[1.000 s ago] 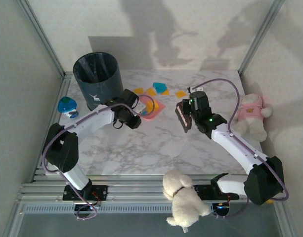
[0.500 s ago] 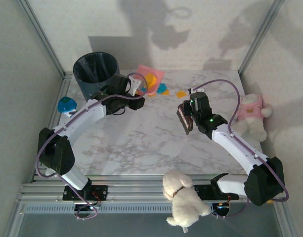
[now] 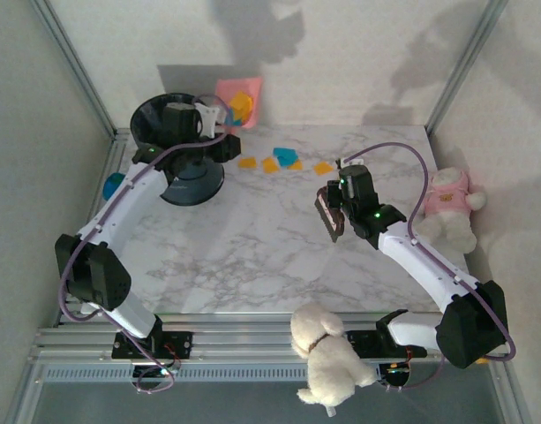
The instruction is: Sweep away the paper scraps from the table
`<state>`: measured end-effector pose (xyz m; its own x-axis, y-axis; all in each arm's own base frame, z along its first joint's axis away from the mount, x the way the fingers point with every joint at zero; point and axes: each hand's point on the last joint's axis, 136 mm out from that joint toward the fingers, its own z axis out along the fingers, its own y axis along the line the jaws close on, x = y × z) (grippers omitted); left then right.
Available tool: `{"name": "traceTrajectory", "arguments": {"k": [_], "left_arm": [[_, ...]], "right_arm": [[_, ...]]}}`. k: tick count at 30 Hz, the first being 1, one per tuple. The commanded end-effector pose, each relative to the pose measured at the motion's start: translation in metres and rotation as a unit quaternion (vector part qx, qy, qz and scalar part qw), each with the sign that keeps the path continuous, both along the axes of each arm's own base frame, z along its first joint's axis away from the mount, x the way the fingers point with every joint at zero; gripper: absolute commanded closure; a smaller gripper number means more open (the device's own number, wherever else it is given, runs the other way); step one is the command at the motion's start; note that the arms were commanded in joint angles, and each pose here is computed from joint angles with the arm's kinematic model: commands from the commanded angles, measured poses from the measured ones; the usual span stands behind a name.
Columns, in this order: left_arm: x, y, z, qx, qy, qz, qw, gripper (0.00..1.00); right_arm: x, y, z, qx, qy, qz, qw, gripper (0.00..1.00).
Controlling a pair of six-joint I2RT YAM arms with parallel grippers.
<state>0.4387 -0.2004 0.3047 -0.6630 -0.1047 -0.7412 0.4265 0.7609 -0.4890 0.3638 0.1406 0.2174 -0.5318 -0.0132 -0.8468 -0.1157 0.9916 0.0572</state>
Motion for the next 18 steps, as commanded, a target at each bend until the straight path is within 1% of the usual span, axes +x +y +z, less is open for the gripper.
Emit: {"name": "traceTrajectory", "arguments": {"k": [1, 12, 18], "left_arm": [[0.002, 0.001, 0.040, -0.064, -0.023, -0.016, 0.998, 1.00], [0.026, 0.034, 0.062, -0.168, 0.003, 0.001, 0.986, 1.00], [0.042, 0.051, 0.058, -0.222, 0.042, 0.020, 0.974, 1.00]], "right_arm": [[0.002, -0.002, 0.016, 0.012, -0.020, -0.005, 1.000, 1.00], [0.000, -0.002, 0.013, 0.012, -0.012, -0.005, 1.000, 1.00], [0.000, -0.002, 0.012, 0.013, -0.009, -0.005, 1.000, 1.00]]}}
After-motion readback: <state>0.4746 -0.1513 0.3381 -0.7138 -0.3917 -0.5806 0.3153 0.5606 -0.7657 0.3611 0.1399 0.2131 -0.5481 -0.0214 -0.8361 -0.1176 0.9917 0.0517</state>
